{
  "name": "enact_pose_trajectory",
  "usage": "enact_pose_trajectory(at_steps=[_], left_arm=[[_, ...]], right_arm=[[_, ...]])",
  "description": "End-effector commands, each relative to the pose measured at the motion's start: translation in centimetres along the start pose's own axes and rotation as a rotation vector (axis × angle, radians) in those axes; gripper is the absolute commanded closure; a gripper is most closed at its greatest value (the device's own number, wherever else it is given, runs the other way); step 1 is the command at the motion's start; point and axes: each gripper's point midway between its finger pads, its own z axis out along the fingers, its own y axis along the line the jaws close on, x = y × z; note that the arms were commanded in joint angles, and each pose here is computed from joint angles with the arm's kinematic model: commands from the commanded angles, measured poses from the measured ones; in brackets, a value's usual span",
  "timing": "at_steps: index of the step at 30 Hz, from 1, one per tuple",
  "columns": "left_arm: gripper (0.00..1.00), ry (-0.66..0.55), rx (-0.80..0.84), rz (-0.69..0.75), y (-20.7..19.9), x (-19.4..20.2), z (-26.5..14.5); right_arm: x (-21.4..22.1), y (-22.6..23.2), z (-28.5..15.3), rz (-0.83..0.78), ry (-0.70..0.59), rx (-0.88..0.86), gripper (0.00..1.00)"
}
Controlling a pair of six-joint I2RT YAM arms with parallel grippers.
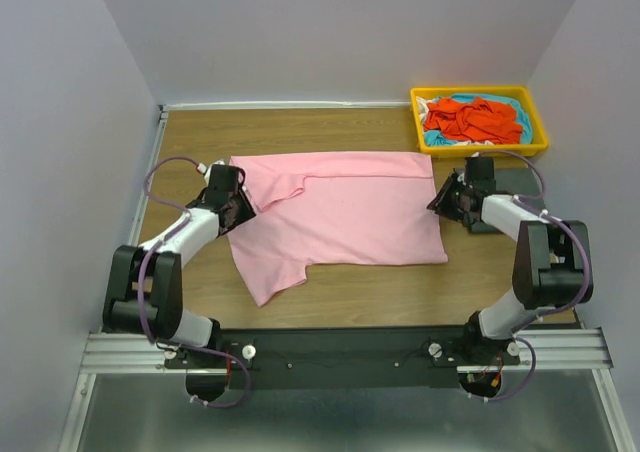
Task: Fold and stack the t-shirts
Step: Fold the tshirt
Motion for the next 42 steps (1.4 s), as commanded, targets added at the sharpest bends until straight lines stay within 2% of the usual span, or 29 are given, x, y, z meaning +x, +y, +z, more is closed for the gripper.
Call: enact_pose_trajectory(at_steps=[1, 8, 13, 16, 24, 31, 42], left_arm=[[0.54, -0.023, -0.082, -0.025, 2.7, 0.8, -3.3], [0.52, 0.025, -0.168, -0.065, 5.3, 3.2, -7.0], [0.5, 0.115, -0.197, -0.059, 5.9, 5.2, -6.8], [0.49, 0.178, -0.196, -0.056, 5.9, 6.6, -6.3], [0.49, 0.239, -0.266, -0.03, 6.9, 7.3, -5.2], [0.56, 0.261, -0.354, 0.0, 8.1, 7.2, -5.6], [0.57, 0.297, -0.376, 0.017, 8.1, 7.8, -5.4]], right_arm=[[2.1, -0.6, -3.0, -0.044, 0.034, 0.042, 0.61], [3.7, -1.2, -7.6, -0.072, 0.014, 0.06, 0.57], [3.9, -1.0, -9.3, -0.081, -0.021, 0.04, 0.57], [4.3, -1.0, -9.5, -0.086, -0.015, 0.032, 0.57], [5.0, -0.9, -9.8, -0.096, -0.011, 0.006, 0.57], [5.0, -0.7, -10.1, -0.099, -0.024, -0.013, 0.57], [5.7, -0.5, -10.0, -0.125, -0.034, -0.011, 0.57]])
